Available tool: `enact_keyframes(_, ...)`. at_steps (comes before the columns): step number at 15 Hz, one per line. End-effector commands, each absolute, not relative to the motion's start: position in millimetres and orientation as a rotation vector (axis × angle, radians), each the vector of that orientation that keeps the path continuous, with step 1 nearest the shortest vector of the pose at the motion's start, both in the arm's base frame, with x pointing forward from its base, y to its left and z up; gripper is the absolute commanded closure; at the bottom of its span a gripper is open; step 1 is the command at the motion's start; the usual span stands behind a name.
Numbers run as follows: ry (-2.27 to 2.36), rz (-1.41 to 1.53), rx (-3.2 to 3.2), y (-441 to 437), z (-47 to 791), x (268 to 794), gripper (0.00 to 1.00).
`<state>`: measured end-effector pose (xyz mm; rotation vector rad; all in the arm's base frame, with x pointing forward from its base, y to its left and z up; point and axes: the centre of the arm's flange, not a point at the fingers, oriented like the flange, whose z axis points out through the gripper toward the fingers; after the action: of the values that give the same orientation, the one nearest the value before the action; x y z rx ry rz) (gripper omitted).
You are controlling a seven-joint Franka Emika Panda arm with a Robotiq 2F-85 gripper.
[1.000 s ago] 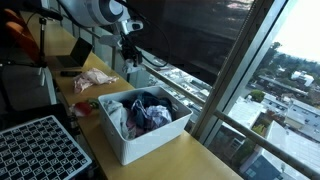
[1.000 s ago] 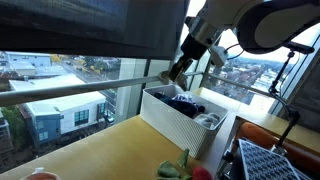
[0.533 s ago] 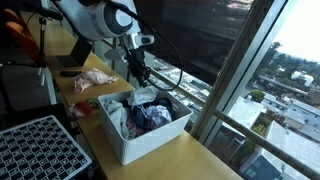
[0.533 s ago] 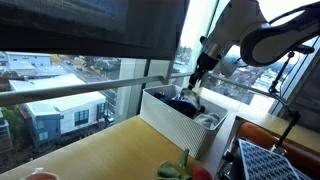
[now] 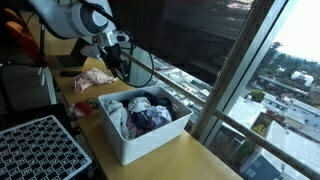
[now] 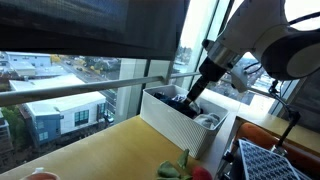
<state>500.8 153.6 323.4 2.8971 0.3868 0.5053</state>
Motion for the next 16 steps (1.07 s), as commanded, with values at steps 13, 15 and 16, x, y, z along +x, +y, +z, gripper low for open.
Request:
enact_keyframes(13,0.57,0.302,2.898,305.6,205.6,389.6,0.0)
enact_keyframes(15,0.554,0.269,2.888,290.2,191.8,393.9,0.0)
enact_keyframes(16,0.543,0.248,2.882,282.4,183.6,395.8,0.0)
